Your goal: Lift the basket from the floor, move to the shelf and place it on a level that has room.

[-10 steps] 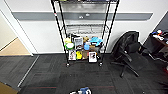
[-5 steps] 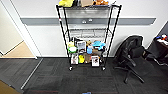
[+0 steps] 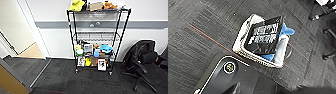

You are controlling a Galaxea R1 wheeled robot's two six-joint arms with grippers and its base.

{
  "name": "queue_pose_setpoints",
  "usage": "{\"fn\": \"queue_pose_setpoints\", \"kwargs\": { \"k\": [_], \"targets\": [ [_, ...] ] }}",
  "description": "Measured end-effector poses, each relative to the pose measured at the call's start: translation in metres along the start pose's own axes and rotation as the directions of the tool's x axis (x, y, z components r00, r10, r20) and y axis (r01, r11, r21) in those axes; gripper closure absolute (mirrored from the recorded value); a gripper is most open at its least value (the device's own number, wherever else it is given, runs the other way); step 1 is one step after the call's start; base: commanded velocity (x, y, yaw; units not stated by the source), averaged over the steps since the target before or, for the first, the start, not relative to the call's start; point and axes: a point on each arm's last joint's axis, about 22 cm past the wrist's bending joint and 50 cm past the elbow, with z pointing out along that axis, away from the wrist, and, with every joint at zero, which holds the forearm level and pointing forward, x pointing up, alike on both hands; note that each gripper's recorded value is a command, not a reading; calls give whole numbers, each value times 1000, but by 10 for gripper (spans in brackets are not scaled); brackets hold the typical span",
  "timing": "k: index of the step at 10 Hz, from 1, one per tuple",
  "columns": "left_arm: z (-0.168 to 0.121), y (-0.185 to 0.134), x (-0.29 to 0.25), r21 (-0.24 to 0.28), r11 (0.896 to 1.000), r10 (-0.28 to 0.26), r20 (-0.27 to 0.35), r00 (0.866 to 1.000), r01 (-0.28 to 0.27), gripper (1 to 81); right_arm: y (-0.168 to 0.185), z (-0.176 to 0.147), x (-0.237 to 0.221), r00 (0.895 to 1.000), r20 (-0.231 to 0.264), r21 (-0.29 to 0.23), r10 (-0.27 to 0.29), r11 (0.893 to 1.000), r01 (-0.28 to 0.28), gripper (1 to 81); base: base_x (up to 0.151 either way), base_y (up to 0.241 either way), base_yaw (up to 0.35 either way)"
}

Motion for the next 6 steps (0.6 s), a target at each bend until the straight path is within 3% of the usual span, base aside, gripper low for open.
{"fn": "queue_pose_setpoints", "kwargs": {
  "k": [4, 6],
  "targets": [
    [24, -6, 15, 23, 1000, -10, 13, 1000, 9, 10, 14, 24, 1, 999, 33, -6, 38, 999, -38, 10, 0, 0, 0],
    [38, -13, 20, 45, 997, -65, 24, 998, 63, 10, 21, 40, 9, 998, 49, -8, 47, 999, -47, 10, 0, 0, 0]
  ]
}}
